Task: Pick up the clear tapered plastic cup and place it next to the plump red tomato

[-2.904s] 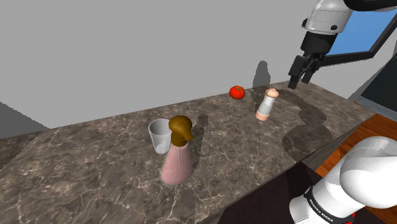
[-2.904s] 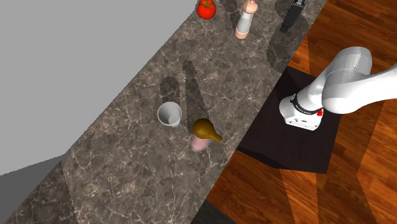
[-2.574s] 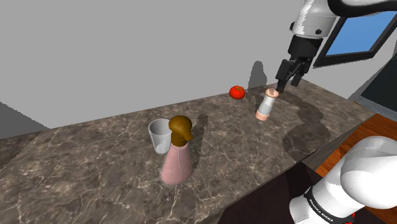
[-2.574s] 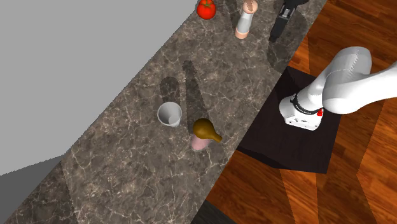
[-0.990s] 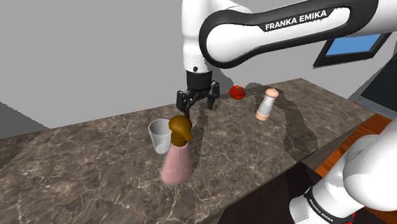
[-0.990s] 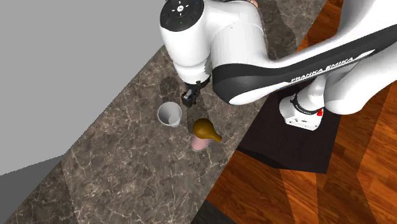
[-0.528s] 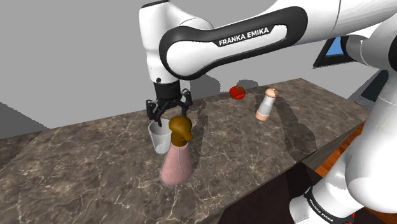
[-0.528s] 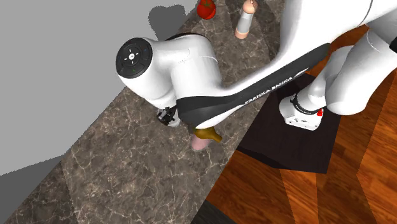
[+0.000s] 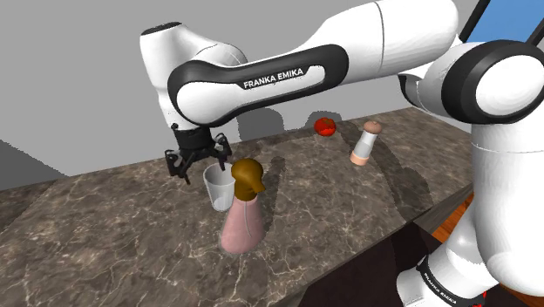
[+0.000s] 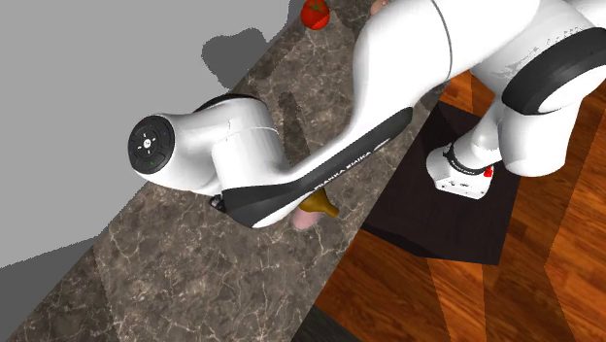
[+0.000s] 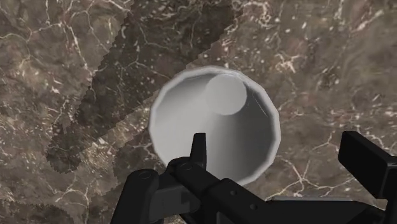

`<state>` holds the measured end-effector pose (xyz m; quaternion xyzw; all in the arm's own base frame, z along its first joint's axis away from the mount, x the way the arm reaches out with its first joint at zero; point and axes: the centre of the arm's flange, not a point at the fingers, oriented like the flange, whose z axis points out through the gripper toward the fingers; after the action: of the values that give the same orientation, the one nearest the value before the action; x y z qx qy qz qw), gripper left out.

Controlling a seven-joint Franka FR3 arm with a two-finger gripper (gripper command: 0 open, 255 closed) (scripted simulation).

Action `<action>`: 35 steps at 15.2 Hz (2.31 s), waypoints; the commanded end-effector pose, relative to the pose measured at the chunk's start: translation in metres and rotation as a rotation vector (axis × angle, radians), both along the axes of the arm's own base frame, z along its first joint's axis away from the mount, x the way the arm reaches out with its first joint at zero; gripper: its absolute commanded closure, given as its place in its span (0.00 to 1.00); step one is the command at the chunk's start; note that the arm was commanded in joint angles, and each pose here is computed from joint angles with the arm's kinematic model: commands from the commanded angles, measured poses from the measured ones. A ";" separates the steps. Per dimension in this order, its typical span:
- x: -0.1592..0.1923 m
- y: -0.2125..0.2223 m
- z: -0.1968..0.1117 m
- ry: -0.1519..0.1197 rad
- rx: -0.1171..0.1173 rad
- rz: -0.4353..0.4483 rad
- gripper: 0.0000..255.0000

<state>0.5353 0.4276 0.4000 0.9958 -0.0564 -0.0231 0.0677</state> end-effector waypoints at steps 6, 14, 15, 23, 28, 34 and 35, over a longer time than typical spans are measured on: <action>0.000 -0.002 -0.039 -0.001 -0.001 -0.001 0.00; 0.000 -0.002 -0.039 -0.001 -0.001 -0.001 0.00; 0.000 -0.002 -0.039 -0.001 -0.001 -0.001 1.00; 0.000 -0.002 -0.039 -0.001 -0.001 -0.001 1.00; 0.000 -0.002 -0.018 -0.001 -0.001 -0.001 1.00; 0.000 -0.002 0.014 -0.001 -0.001 -0.001 1.00; 0.000 -0.002 0.019 -0.001 -0.001 -0.001 1.00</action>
<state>0.5358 0.4259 0.4140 0.9958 -0.0572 -0.0226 0.0682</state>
